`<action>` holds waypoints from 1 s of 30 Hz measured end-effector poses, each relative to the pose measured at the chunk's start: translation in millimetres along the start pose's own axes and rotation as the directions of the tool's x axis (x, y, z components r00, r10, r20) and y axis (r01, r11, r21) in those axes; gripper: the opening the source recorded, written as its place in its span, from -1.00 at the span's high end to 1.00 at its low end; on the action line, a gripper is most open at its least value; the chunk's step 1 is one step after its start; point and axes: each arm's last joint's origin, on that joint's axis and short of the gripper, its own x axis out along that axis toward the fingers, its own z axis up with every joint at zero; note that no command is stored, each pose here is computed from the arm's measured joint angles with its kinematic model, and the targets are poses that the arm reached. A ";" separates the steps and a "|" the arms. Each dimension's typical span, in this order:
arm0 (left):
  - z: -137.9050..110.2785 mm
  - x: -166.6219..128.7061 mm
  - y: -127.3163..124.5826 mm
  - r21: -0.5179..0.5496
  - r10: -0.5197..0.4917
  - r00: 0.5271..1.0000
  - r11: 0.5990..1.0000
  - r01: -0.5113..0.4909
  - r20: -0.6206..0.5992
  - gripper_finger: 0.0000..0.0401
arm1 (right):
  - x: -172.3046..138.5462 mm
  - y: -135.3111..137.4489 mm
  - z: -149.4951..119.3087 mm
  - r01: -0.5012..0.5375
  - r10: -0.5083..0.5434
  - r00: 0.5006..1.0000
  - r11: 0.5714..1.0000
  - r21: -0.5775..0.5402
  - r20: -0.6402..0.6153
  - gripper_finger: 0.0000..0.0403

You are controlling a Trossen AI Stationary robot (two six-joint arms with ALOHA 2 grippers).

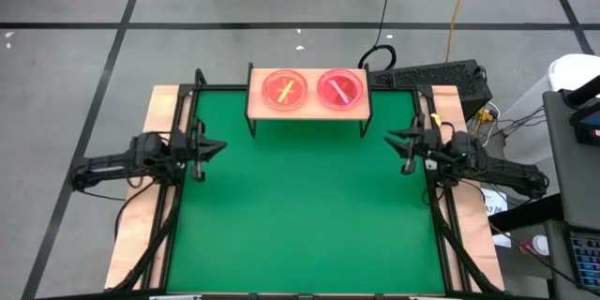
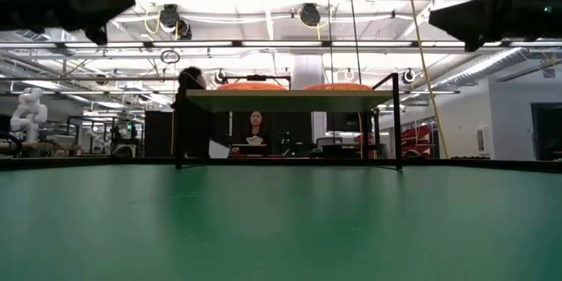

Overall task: Place and stack plates onto a shelf
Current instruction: Return to Home Position

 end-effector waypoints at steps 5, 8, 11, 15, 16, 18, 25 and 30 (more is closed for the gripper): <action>-18.6 3.0 -0.6 -0.002 -0.006 0.999 1.000 0.006 0.041 0.99 | 1.8 0.8 -10.7 0.000 0.000 1.000 1.000 0.011 -0.001 0.55; -27.1 3.7 -0.8 -0.006 -0.007 1.000 1.000 0.007 0.022 0.99 | 2.7 1.3 -17.6 0.002 -0.002 1.000 1.000 0.009 -0.007 0.55; -28.9 3.7 -0.9 -0.007 -0.007 1.000 1.000 0.007 0.003 0.99 | 2.9 1.2 -16.3 0.004 -0.004 1.000 1.000 0.014 0.027 0.55; -29.0 3.7 -1.1 -0.006 -0.016 1.000 1.000 0.016 0.003 0.99 | 2.8 0.5 -14.8 0.026 -0.027 0.998 0.999 0.020 0.051 0.55; -29.5 3.7 -1.2 -0.007 -0.018 1.000 1.000 0.018 -0.003 0.99 | 2.9 0.4 -15.5 0.031 -0.032 0.998 0.999 0.022 0.047 0.55; -30.1 3.7 -1.2 -0.007 -0.018 1.000 1.000 0.018 -0.009 0.99 | 3.0 0.4 -16.3 0.032 -0.033 0.999 0.999 0.025 0.039 0.55; -36.5 3.4 -1.3 -0.001 -0.020 0.997 1.000 0.020 -0.075 0.98 | 3.1 0.7 -17.5 0.026 -0.027 0.999 0.999 0.033 0.027 0.55; -38.0 3.3 -1.4 0.007 -0.020 0.996 1.000 0.021 -0.090 0.98 | 3.2 0.7 -18.1 0.024 -0.025 0.999 0.999 0.048 0.021 0.55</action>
